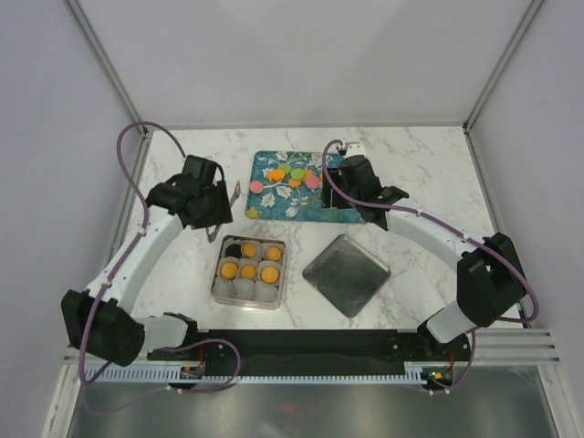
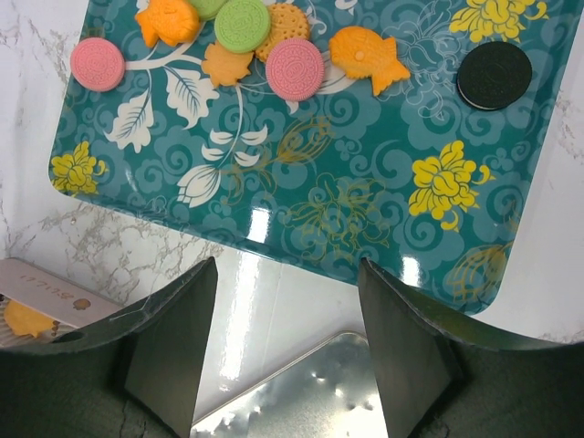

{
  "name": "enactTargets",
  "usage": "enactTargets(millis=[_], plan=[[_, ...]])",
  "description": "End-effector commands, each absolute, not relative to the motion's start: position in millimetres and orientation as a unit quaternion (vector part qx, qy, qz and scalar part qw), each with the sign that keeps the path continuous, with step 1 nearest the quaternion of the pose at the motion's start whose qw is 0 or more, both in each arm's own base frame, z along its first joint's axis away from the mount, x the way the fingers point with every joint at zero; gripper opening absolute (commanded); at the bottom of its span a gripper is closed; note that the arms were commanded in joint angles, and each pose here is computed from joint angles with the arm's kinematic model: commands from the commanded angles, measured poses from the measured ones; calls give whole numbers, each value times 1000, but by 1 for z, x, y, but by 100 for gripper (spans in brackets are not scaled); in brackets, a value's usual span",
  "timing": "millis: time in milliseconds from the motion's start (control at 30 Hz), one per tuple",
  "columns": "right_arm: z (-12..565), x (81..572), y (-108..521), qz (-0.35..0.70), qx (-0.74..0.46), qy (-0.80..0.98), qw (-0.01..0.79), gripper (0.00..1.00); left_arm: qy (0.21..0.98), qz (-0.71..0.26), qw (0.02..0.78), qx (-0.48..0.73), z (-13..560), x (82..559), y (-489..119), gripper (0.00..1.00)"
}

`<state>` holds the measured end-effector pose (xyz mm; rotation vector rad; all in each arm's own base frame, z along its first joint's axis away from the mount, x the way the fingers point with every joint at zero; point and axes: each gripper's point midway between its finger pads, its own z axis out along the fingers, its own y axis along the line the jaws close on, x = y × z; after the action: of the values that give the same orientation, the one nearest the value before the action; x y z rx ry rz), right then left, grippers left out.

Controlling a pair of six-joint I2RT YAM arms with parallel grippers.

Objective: Pack the cookies

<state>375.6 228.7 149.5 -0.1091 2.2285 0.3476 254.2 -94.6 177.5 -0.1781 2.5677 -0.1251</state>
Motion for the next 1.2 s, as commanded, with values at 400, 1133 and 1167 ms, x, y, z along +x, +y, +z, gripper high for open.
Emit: enactTargets(millis=[400,1133,1167], plan=[[164,375,225,145,-46,881,448,72,931,-53,342,-119,163,411,-47,59],[154,376,227,149,-41,885,440,72,937,-4,294,-189,70,453,2,62],[153,376,228,150,-42,885,439,72,937,-3,292,-190,67,453,2,63]])
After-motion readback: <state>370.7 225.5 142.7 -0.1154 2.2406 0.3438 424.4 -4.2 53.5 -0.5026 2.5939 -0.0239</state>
